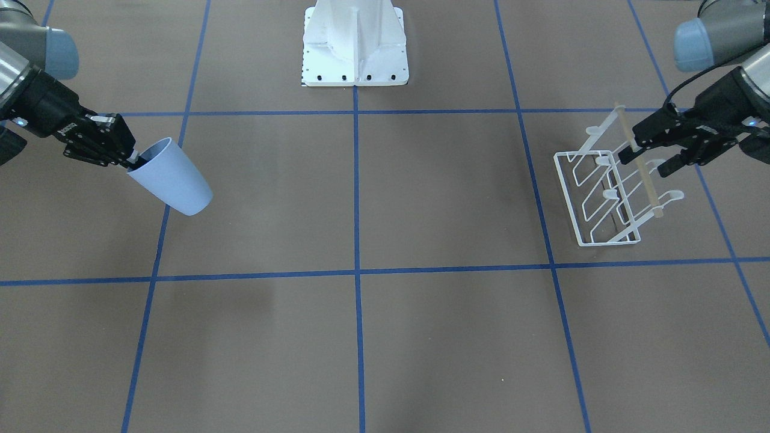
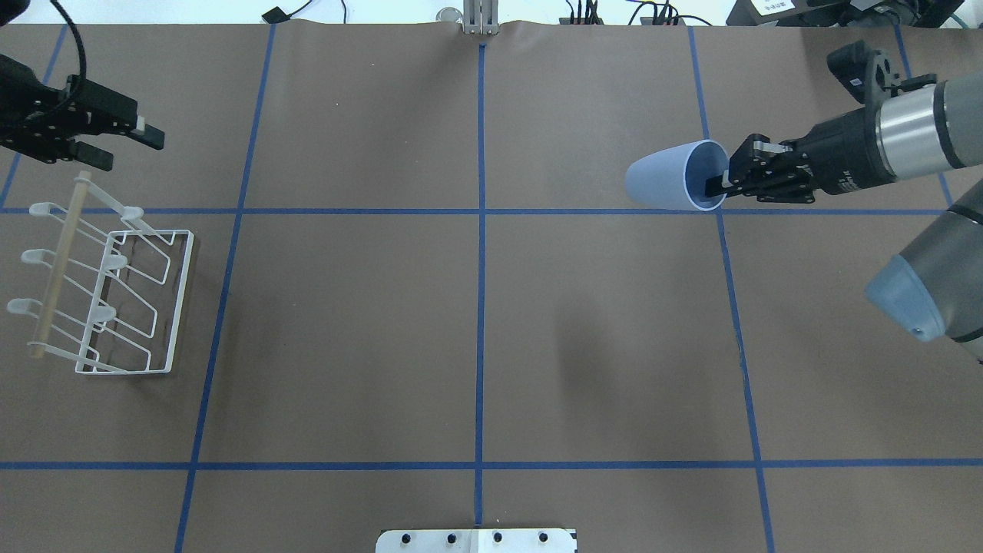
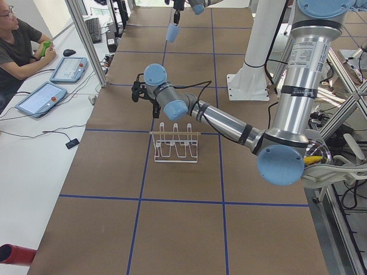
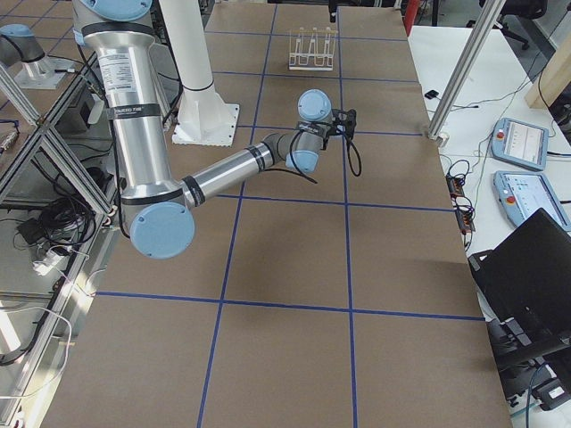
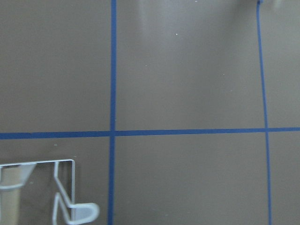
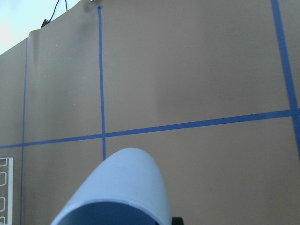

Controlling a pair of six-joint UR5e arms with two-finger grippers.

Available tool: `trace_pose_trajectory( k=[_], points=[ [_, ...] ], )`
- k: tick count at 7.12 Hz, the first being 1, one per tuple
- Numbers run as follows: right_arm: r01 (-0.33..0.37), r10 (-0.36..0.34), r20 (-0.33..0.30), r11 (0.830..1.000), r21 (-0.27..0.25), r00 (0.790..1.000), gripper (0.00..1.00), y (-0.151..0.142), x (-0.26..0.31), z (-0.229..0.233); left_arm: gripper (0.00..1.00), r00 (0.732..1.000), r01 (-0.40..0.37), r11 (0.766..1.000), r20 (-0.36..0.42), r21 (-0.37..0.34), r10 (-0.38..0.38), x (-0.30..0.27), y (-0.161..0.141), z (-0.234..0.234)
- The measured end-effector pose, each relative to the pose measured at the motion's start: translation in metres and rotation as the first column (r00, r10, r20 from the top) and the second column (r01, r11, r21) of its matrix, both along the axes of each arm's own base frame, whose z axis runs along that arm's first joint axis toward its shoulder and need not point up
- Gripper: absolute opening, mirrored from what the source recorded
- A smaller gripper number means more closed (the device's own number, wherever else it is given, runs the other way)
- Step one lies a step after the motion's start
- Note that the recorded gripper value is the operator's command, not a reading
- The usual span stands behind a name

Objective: Hang cup on cup holder
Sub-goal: 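Lift the cup with the right gripper toward the center while the left gripper approaches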

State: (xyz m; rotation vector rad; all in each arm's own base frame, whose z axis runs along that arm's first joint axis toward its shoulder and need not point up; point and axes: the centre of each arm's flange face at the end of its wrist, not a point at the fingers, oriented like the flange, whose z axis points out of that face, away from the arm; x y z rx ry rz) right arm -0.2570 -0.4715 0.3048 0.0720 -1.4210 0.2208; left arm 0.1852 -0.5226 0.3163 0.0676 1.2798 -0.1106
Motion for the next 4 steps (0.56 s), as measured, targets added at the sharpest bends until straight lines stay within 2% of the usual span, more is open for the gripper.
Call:
trace_pose_trajectory(
  k=[2,4],
  points=[
    [0.056,-0.049,0.097,0.996,-0.075,0.994,0.00,0.012,-0.045,-0.058,0.98,0.996,-0.029,0.997,-0.087,-0.068,0.023,0.051,0.008,-0.059],
    [0.102,-0.090,0.166,0.992,-0.071,0.982,0.00,0.028,-0.064,-0.079,0.98,0.978,0.019,0.998,-0.208,-0.055,-0.030,0.088,0.021,-0.093]
  ],
)
